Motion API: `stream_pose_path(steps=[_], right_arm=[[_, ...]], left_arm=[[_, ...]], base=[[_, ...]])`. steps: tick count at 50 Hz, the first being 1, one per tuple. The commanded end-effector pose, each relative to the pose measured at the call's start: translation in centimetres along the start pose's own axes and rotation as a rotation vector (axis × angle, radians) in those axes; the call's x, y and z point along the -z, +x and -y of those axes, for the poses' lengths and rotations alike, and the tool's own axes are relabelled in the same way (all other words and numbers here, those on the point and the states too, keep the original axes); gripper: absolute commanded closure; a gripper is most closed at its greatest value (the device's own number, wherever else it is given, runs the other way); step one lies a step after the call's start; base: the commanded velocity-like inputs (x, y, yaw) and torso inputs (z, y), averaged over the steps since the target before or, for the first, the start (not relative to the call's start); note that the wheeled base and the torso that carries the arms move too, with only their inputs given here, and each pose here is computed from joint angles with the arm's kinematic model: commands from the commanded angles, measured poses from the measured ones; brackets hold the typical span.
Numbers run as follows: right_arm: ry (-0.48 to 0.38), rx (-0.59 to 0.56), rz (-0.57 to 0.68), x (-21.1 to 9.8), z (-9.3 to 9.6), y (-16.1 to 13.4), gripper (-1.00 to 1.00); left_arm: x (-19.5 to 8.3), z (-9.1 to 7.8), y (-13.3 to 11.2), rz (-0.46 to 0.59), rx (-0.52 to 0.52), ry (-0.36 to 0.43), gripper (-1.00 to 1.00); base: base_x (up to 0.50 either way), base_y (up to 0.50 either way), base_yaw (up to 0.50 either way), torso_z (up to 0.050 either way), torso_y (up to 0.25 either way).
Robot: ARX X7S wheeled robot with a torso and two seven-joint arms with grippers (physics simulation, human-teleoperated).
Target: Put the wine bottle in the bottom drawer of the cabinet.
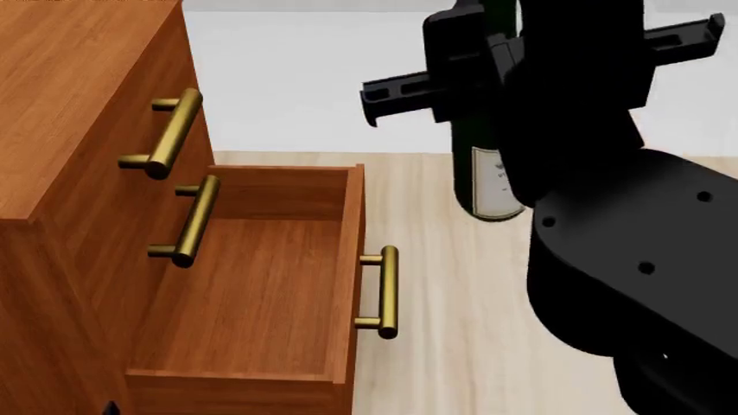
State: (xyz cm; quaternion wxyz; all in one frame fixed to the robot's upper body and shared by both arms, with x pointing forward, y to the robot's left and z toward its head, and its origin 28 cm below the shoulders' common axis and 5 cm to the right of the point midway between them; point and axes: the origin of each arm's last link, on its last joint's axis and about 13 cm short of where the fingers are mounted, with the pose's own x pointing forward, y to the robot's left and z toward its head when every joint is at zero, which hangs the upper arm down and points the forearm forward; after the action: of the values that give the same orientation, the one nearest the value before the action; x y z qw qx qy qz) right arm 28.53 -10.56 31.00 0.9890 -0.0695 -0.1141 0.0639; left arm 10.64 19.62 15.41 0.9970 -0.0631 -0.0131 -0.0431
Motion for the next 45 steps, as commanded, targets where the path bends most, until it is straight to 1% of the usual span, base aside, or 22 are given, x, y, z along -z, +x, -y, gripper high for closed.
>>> stream_pose_path(steps=[1, 6, 17, 29, 38, 43, 45], right_arm=[[0.009, -0.065, 0.016, -1.5, -1.4, 1.1, 1.00], [0.004, -0.090, 0.014, -1.7, -2.2, 1.8, 1.00], [0.003, -0.138, 0.020, -2.5, -3.4, 3.3, 1.00], [0.007, -0.186, 0.022, -3.1, -4.5, 4.0, 1.00], [0.063, -0.221, -0.012, -2.6, -5.1, 5.6, 1.00], [0.081, -0.246, -0.047, -2.5, -5.7, 5.8, 1.00], [0.081, -0.239, -0.061, -2.3, -5.8, 6.1, 1.00]], left_arm=[[0.1, -0.1, 0.1, -0.002, -0.004, -0.010, -1.00], [0.1, 0.0, 0.0, -0.003, -0.001, -0.007, -1.00], [0.3, -0.1, 0.1, -0.005, -0.003, -0.010, -1.00], [0.3, -0.1, 0.0, -0.005, -0.004, -0.010, -1.00], [0.2, -0.2, 0.1, -0.002, -0.006, -0.017, -1.00], [0.2, -0.2, 0.1, -0.004, -0.007, -0.019, -1.00], [0.2, -0.2, 0.1, -0.003, -0.007, -0.018, -1.00]], base=[[0.00, 0.00, 0.00, 0.000, 0.000], [0.00, 0.00, 0.00, 0.000, 0.002], [0.00, 0.00, 0.00, 0.000, 0.000], [0.00, 0.00, 0.00, 0.000, 0.001], [0.00, 0.00, 0.00, 0.001, 0.001], [0.00, 0.00, 0.00, 0.000, 0.000], [0.00, 0.00, 0.00, 0.000, 0.000]])
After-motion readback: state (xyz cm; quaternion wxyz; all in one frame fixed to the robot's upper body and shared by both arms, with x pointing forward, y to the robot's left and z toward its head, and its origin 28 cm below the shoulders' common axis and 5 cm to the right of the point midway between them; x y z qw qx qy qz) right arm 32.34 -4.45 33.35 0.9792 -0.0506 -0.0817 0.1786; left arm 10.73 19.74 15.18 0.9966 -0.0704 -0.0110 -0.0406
